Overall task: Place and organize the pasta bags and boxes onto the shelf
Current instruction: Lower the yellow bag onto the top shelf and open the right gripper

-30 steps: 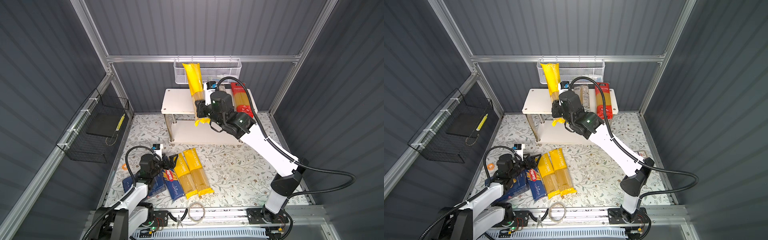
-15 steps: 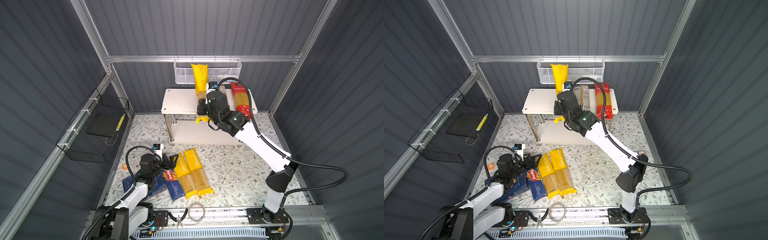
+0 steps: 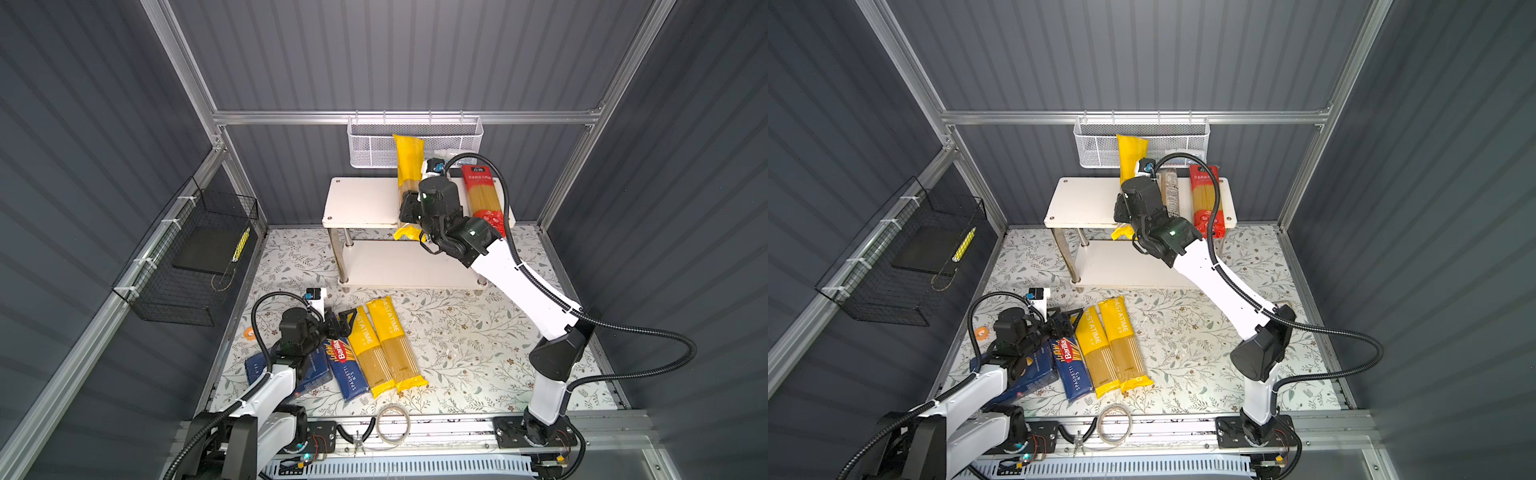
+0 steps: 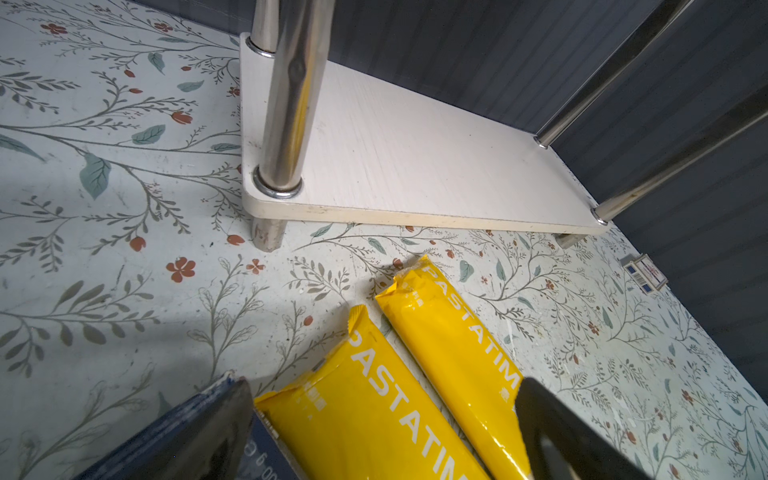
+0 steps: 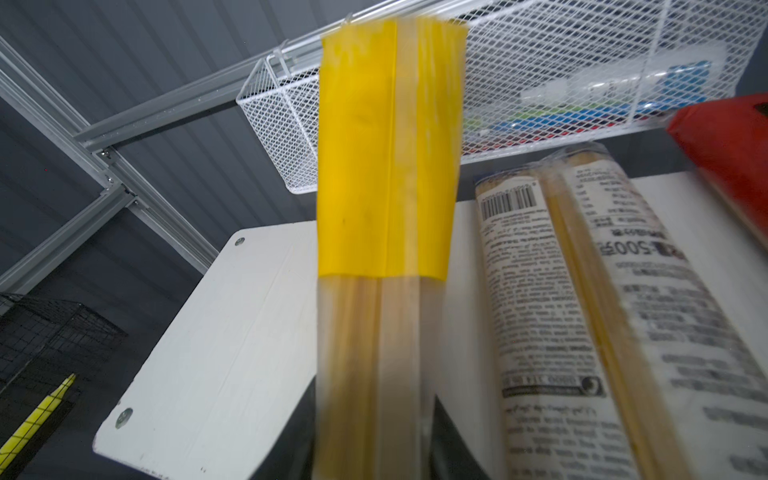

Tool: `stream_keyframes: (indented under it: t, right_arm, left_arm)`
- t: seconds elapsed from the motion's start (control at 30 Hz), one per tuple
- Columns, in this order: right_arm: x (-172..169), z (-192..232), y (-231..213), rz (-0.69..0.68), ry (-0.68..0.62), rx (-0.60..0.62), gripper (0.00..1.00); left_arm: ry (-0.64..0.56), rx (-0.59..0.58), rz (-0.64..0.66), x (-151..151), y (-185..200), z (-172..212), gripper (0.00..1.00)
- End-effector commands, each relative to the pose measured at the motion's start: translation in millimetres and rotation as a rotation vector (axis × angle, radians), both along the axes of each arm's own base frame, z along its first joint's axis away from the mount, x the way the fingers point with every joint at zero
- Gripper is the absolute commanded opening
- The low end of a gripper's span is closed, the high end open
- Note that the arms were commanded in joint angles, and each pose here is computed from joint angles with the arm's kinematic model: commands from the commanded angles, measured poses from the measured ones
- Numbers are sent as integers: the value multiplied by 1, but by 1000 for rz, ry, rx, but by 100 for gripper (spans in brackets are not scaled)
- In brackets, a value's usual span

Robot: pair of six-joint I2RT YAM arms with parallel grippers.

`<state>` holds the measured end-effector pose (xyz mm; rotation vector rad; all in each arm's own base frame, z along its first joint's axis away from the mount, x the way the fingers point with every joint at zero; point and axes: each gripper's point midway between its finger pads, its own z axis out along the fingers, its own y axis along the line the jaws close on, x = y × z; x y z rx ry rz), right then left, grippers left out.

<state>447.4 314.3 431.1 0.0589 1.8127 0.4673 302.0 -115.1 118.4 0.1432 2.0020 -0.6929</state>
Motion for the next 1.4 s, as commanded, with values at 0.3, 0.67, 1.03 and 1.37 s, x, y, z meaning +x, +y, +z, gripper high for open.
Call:
stream_keyframes:
  t: [0.3, 0.67, 1.03, 1.37]
  right_arm:
    - [4, 38, -3, 0, -92, 91, 44]
    - [-58, 53, 9, 263, -54, -18, 66]
    - [-102, 38, -17, 308, 28, -114, 77]
    - [-111, 5, -13, 353, 116, -161, 82]
  left_arm:
    - [-41, 3, -18, 4, -4, 13, 100]
    - [-38, 5, -13, 4, -3, 11, 100]
    - [-41, 6, -14, 4, -3, 12, 100]
    - [-36, 3, -17, 4, -4, 11, 100]
